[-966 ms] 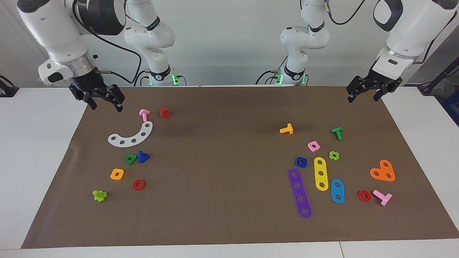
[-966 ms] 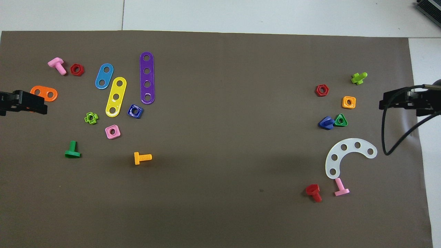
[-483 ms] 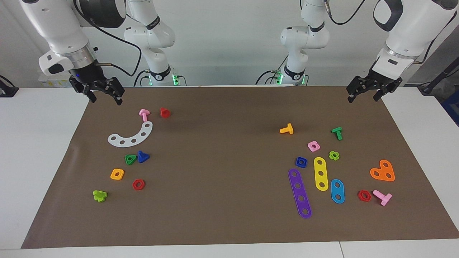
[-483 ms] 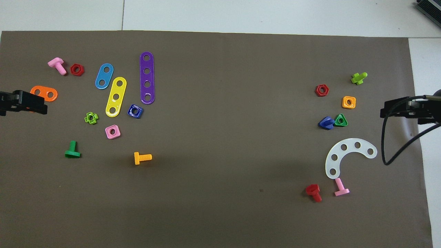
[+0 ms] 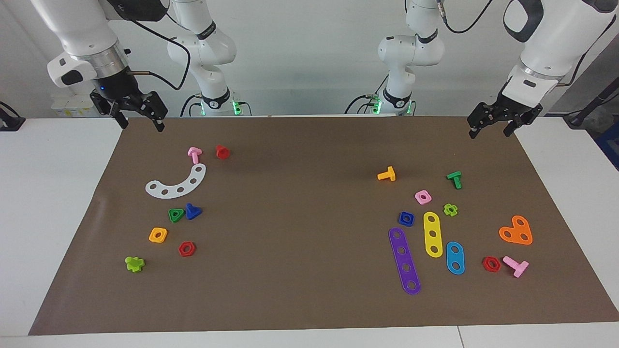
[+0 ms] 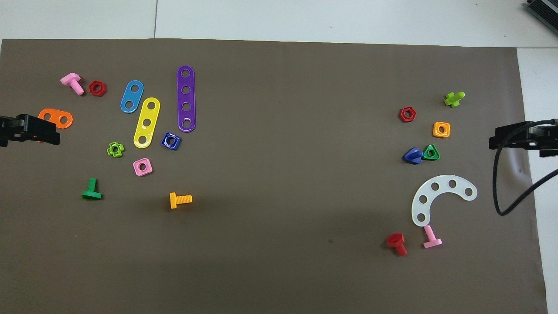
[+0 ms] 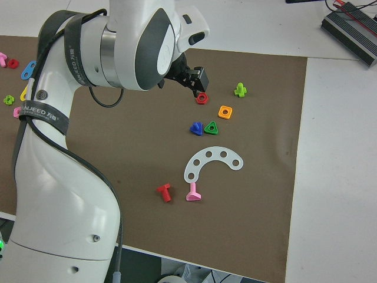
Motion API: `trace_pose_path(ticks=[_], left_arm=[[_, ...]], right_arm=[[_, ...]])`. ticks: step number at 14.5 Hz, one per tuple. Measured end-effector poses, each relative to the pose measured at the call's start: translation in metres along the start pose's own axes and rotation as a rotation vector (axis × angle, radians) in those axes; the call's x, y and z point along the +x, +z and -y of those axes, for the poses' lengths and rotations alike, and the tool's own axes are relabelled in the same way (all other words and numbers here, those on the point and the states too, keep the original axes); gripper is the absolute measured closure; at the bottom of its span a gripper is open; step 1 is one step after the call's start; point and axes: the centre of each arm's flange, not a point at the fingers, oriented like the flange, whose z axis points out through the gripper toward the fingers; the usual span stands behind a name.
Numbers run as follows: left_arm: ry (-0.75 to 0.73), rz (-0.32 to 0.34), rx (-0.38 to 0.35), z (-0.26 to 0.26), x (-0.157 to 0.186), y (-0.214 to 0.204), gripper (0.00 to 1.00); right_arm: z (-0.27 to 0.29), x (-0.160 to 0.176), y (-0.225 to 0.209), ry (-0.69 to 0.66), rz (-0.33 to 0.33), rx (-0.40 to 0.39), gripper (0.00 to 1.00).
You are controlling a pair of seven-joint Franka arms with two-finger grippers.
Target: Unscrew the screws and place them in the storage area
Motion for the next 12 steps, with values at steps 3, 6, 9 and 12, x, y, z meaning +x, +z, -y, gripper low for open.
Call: trace_pose_path(ticks=[3,6,9,12], left_arm=[[0.0,0.0,0.0,0.0,0.0,0.0,0.0],[0.0,0.0,0.0,0.0,0.0,0.0,0.0],[0.0,0.0,0.0,0.0,0.0,0.0,0.0],[0.0,0.0,0.0,0.0,0.0,0.0,0.0]], right_arm=[[-0.0005,0.0012,0.0031,-0.014,0.008,-0.002,0.0],[-0.0016,0.0015,0.0035,-0.015,0.008,-0.015,0.0],[-0.0033,-0.0003,0.0058,0.002,0.026,-0.04,0.0],[-0.0027,0.0,0.0067,0.01,0.028,-0.041,0.0]])
